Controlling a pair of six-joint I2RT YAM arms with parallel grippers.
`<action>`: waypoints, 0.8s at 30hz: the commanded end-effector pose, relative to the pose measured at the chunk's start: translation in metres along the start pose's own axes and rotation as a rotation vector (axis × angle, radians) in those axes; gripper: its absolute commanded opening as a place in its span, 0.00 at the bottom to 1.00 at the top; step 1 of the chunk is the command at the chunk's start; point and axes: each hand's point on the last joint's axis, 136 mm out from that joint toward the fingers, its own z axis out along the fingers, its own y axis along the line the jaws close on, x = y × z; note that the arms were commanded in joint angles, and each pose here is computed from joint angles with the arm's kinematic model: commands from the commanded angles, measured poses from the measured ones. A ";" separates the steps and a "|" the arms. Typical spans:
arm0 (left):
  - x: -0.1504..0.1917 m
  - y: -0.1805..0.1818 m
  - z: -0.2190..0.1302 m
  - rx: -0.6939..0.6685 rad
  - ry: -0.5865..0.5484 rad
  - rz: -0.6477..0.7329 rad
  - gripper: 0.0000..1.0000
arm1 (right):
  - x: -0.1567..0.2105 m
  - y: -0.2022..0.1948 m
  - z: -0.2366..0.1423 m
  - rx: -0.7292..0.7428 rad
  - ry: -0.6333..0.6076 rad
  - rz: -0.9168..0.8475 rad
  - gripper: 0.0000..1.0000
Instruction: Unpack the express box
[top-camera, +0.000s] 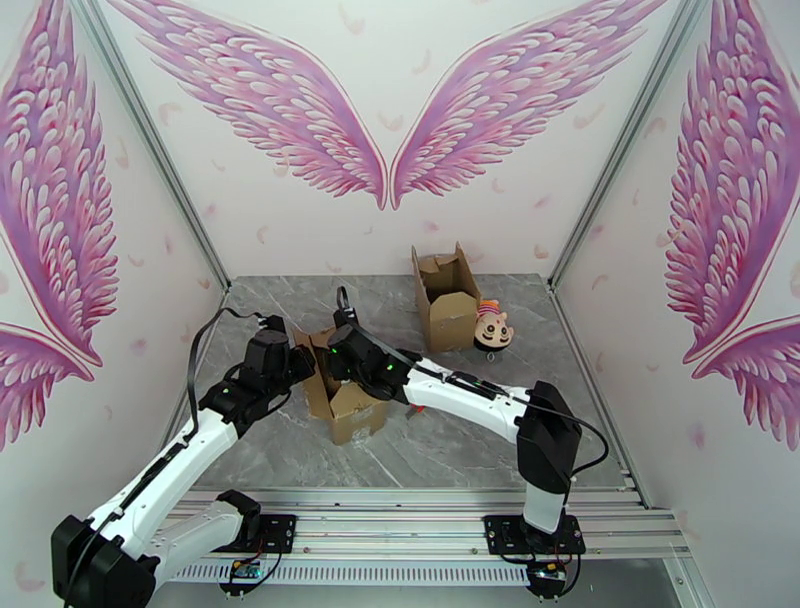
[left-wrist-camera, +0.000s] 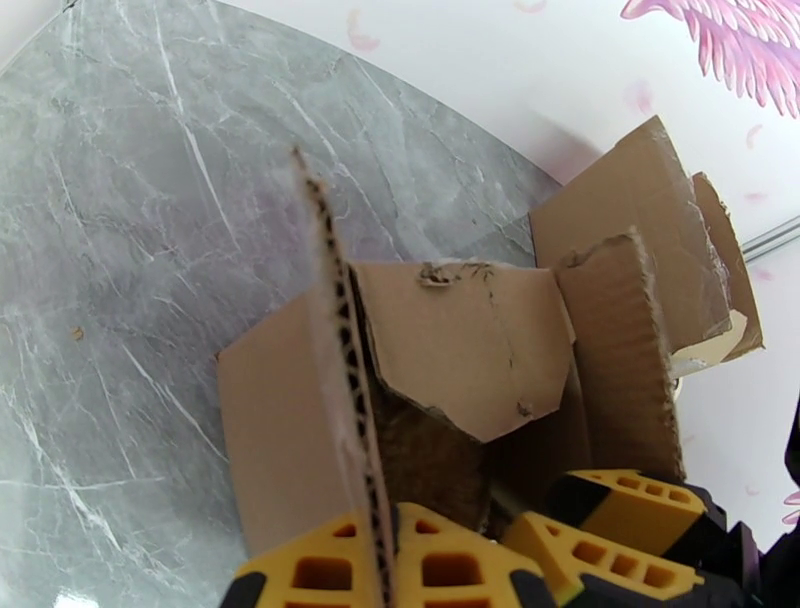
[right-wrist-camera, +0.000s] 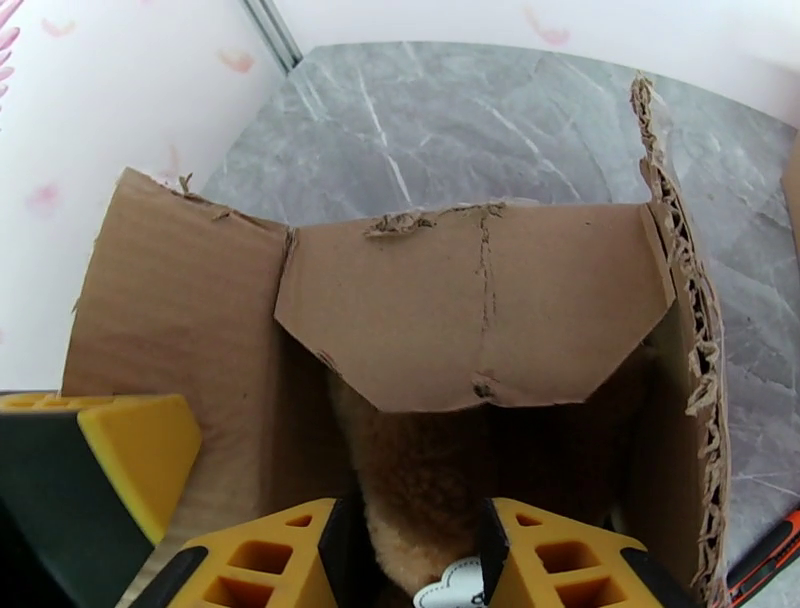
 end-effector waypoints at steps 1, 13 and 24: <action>-0.005 -0.003 0.001 -0.002 -0.008 0.027 0.00 | 0.018 -0.013 0.018 0.061 0.079 -0.036 0.45; -0.008 -0.008 0.004 0.002 -0.004 0.039 0.00 | 0.035 -0.030 0.040 0.231 0.161 -0.161 0.50; -0.006 -0.007 0.004 0.006 -0.003 0.037 0.00 | 0.054 -0.033 0.064 0.248 0.189 -0.157 0.43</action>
